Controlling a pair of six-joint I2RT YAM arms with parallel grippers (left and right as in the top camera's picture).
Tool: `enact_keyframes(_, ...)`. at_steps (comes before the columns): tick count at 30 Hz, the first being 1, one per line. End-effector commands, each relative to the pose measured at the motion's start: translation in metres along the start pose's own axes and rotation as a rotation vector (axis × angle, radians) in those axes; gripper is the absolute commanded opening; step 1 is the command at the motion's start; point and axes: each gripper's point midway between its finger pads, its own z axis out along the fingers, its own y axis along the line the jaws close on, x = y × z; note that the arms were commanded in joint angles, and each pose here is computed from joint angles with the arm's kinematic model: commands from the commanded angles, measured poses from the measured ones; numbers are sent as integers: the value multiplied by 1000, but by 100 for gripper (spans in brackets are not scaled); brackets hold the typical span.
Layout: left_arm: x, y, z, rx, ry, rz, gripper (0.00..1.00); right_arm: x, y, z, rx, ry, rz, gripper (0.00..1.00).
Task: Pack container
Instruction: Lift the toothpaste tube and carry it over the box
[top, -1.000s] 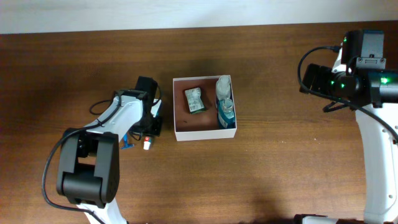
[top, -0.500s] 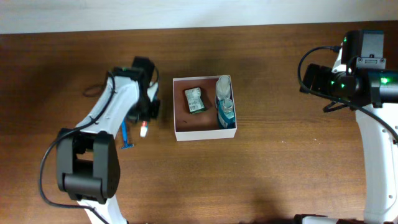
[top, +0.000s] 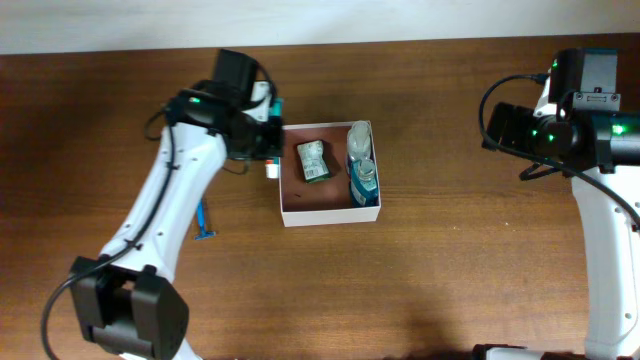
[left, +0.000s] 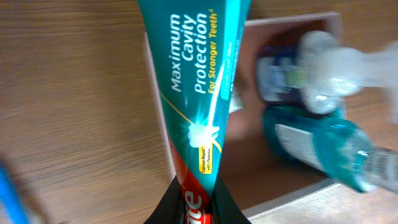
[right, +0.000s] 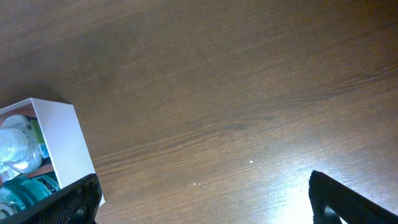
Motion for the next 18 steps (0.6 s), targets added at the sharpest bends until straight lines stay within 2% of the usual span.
enact_keyframes(1,1,-33,11,46,-2,-2,0,-3,-2,-1,6,-10,10,98)
enact_keyframes(7,5,-40,29,-66,-14,4,0,-3,-2,-1,6,-10,10,98)
enact_keyframes(18,4,-42,75,-79,11,-26,1,-3,-2,-1,6,-10,10,98)
